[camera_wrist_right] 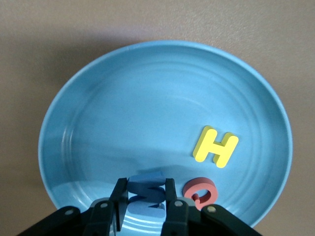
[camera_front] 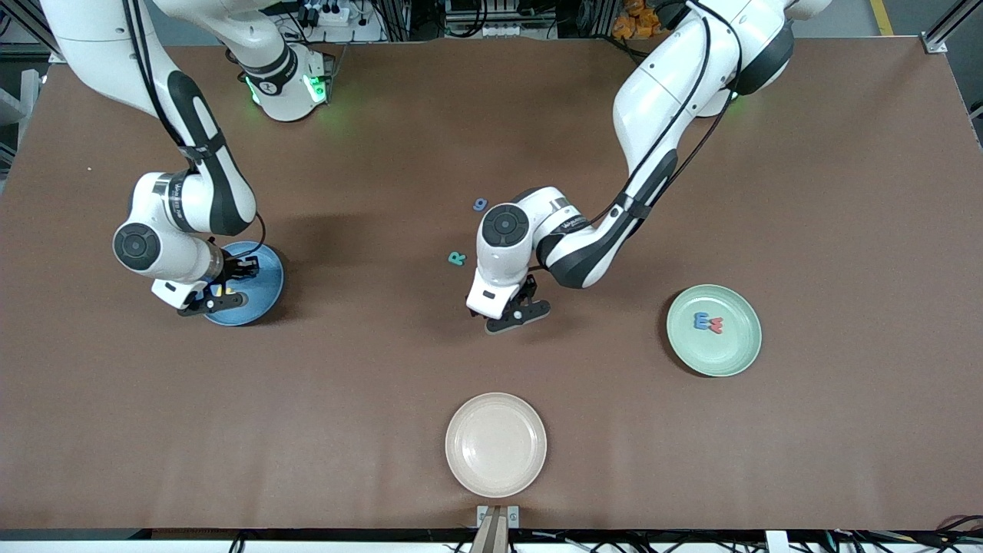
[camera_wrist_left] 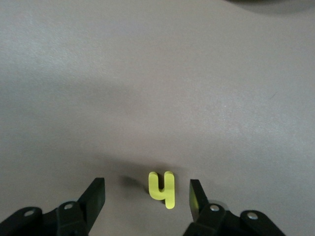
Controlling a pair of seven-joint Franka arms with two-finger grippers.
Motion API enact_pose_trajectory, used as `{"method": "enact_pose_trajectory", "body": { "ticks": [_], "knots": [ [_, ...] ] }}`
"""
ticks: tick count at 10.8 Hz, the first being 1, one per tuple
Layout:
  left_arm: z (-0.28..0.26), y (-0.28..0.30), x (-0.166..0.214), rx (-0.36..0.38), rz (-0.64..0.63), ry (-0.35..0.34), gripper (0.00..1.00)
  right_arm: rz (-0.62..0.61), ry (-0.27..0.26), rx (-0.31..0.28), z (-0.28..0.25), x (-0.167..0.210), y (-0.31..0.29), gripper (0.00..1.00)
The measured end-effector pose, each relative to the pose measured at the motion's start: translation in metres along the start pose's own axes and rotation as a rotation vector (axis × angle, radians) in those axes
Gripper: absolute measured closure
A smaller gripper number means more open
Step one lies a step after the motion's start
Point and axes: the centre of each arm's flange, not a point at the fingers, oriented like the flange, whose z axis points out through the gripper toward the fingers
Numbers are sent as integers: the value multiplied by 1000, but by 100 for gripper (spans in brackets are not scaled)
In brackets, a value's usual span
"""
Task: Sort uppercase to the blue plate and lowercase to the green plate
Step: 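Grasp the yellow u with the left gripper while the right gripper releases W, then carry the yellow u to the green plate while the right gripper grasps R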
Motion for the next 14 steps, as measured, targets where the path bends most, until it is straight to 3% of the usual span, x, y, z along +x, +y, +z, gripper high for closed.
{"method": "enact_pose_trajectory", "body": {
  "ticks": [2, 7, 12, 14],
  "knots": [
    [7, 1, 0, -2, -2, -4, 25, 5, -12, 5, 5, -5, 3, 62],
    [17, 2, -6, 0, 10, -10, 33, 2, -23, 12, 7, -7, 6, 28],
    [19, 3, -7, 5, 15, -4, 51, 53, -87, 97, -32, 0, -14, 29],
    [16, 3, -4, 6, 14, 0, 74, 107, -77, 99, -52, 7, -51, 30]
  ]
}}
